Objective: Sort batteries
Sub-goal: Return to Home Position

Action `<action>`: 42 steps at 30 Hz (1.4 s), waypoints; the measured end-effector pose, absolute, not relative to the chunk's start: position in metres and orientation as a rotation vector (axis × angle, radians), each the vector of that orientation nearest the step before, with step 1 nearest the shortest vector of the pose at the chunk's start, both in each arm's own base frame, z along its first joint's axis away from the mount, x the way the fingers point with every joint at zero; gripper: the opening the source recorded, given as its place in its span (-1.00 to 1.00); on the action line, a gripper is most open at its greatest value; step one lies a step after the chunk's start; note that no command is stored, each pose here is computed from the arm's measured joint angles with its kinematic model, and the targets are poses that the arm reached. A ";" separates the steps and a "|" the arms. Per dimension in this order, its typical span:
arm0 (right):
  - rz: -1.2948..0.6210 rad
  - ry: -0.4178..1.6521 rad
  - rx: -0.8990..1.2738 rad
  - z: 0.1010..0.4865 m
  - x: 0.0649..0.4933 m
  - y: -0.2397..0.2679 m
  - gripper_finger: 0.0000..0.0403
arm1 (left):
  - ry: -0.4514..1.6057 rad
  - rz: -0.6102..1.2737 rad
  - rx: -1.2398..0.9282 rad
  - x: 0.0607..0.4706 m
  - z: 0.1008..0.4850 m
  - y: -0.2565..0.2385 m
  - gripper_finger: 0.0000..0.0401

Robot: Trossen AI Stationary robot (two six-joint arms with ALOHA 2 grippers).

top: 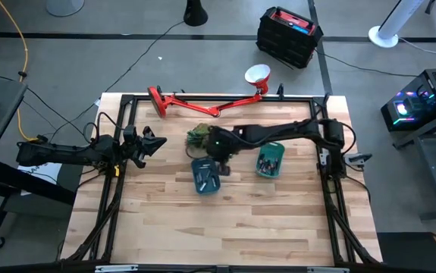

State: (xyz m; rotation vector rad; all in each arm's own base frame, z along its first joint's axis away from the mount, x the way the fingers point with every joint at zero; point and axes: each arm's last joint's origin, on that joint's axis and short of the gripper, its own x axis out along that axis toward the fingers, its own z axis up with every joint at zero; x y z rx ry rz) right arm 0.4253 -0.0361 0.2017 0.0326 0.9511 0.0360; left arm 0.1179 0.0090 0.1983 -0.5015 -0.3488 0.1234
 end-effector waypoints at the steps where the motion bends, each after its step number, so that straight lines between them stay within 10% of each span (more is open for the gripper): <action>1: 0.051 1.001 0.017 0.202 0.420 -0.035 -1.00 | -0.349 0.123 -0.501 0.118 0.198 0.009 -1.00; 10: 0.239 1.138 0.127 0.188 0.367 -0.024 -1.00 | -0.341 0.125 -0.501 0.118 0.198 0.009 -1.00; 29: 0.035 0.128 0.514 0.198 0.177 0.036 -1.00 | -0.334 0.127 -0.501 0.118 0.197 0.009 -1.00; 42: 0.063 -0.015 0.397 0.164 0.149 0.012 -1.00 | -0.334 0.126 -0.501 0.118 0.197 0.009 -1.00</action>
